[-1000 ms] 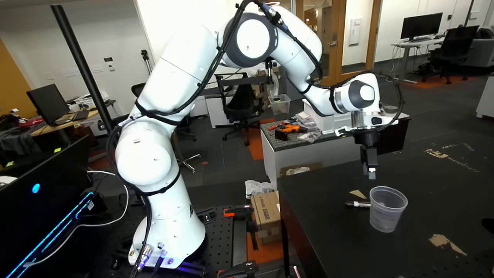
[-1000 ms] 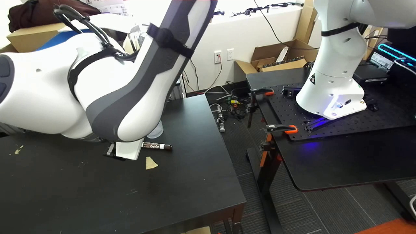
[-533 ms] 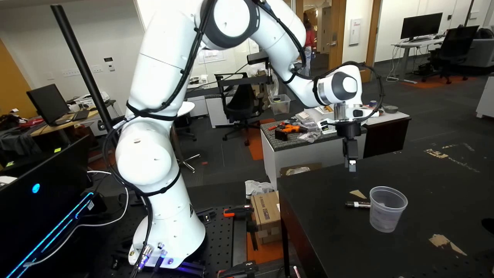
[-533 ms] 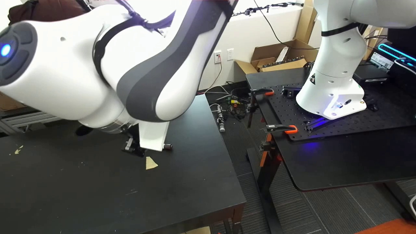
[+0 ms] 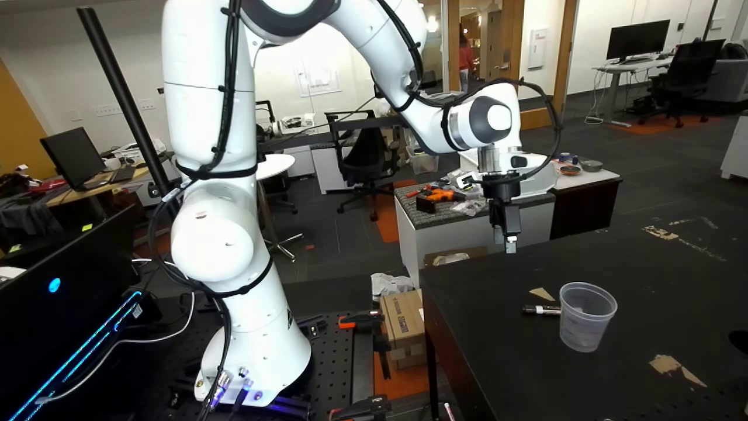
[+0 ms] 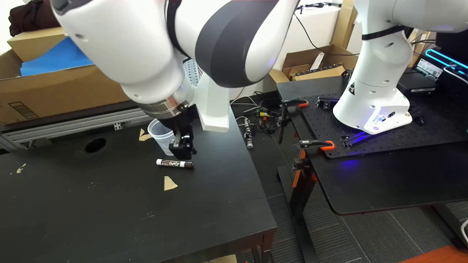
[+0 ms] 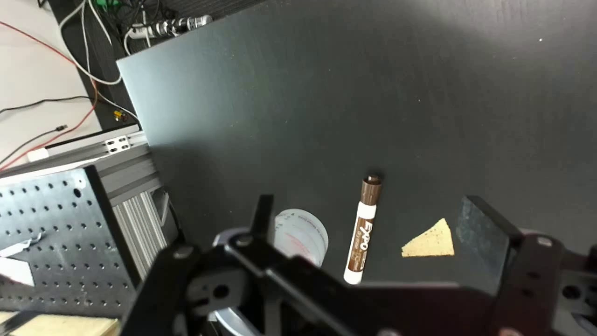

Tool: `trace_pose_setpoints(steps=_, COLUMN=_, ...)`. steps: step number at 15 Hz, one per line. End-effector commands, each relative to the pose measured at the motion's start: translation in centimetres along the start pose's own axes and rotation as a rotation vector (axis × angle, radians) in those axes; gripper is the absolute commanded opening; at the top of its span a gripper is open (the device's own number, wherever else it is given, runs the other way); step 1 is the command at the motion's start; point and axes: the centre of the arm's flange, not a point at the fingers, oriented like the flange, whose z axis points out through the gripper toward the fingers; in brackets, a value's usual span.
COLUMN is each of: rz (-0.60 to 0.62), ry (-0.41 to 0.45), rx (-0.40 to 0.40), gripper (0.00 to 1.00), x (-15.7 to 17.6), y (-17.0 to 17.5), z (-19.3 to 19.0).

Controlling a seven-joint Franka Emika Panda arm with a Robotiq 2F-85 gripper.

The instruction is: Pick up the pen from the table and slightly move it to the right.

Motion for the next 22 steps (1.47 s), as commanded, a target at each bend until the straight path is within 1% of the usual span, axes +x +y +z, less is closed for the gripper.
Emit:
trace_pose_setpoints(steps=1, rz=-0.065, ry=0.077, rx=0.036, gripper=1.00, x=-0.7, y=2.7, z=-0.2)
trace_pose_setpoints(steps=2, rz=-0.067, ry=0.093, rx=0.064, gripper=1.00, x=-0.3, y=3.0, z=0.0)
trace_pose_setpoints(steps=3, rz=-0.055, ry=0.119, rx=0.065, gripper=1.00, x=0.2, y=3.1, z=0.2)
trace_pose_setpoints(steps=6, rz=-0.060, ry=0.155, rx=0.109, gripper=1.00, x=2.1, y=4.2, z=0.4)
trace_pose_setpoints(steps=8, rz=-0.044, ry=0.143, rx=0.134, gripper=1.00, x=2.6, y=4.9, z=0.1)
trace_pose_setpoints(steps=10, rz=-0.030, ry=0.122, rx=0.141, gripper=1.00, x=2.5, y=5.7, z=-0.1)
trace_pose_setpoints(steps=11, rz=-0.020, ry=0.106, rx=0.147, gripper=1.00, x=2.4, y=5.9, z=-0.1)
trace_pose_setpoints(steps=14, rz=-0.001, ry=0.093, rx=0.176, gripper=1.00, x=1.8, y=5.8, z=0.0)
trace_pose_setpoints(steps=17, rz=0.002, ry=0.092, rx=0.183, gripper=1.00, x=1.7, y=5.8, z=0.1)
trace_pose_setpoints(steps=18, rz=0.011, ry=0.090, rx=0.160, gripper=1.00, x=2.5, y=5.0, z=0.7)
trace_pose_setpoints(steps=22, rz=0.010, ry=0.085, rx=0.159, gripper=1.00, x=2.4, y=4.9, z=1.0)
